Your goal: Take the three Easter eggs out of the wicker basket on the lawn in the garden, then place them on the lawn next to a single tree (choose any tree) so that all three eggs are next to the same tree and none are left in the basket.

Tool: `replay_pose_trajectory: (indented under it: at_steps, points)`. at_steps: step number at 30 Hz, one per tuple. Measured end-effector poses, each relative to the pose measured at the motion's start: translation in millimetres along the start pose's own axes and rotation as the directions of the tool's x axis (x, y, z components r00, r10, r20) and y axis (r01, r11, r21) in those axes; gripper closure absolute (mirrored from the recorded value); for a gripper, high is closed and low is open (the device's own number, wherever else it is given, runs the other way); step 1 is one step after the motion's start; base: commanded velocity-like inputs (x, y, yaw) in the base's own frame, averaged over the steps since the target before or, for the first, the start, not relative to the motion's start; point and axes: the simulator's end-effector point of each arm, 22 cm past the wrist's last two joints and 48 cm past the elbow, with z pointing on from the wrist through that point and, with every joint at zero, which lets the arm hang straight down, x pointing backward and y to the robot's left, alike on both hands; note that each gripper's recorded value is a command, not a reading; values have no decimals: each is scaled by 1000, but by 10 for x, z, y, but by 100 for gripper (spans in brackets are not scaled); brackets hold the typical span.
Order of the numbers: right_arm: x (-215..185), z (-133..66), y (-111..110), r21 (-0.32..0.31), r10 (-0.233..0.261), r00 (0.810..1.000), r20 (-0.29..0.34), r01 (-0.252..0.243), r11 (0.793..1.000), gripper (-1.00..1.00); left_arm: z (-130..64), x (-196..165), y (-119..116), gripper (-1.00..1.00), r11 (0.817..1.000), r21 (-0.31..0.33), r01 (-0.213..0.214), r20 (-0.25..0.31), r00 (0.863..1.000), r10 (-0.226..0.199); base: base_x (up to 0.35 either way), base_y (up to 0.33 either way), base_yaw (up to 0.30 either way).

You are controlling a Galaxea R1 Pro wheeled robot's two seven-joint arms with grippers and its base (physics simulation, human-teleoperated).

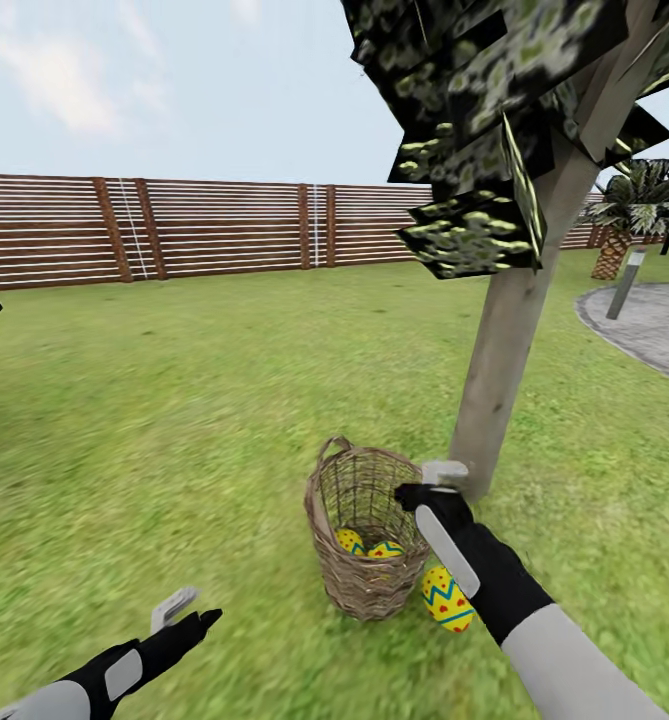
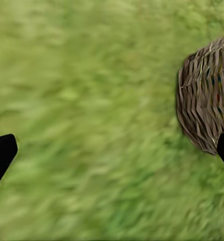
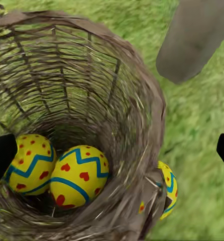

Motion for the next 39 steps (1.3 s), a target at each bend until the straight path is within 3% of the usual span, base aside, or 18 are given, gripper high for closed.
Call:
replay_pose_trajectory:
  at_steps: [4, 9, 24, 31, 39]
  points:
    - [75, -106, 332, -4, -80, 997, 12, 80, 997, -100, 0, -2, 1, -100, 1000, 0, 0, 0, 1000, 0, 0, 281, 0]
    - [107, -164, 465, 5, -104, 994, 17, 104, 995, -100, -2, -7, 5, -100, 1000, 0, 0, 1, 1000, 0, 2, 177, 0]
    - [384, -4, 323, 47, -113, 993, -38, 114, 992, -100, -32, -67, 56, -100, 1000, -6, 8, -20, 1000, -8, 73, 13, 0]
    - [466, 66, 298, 51, -107, 993, -53, 110, 993, -100, -147, -473, -76, -100, 999, 12, 42, -117, 992, -40, 3, 0, 0]
    - [655, 193, 293, 47, -111, 989, -100, 116, 992, -100, -210, -833, -137, -100, 1000, 12, 28, -114, 993, -26, 0, 0, 0]
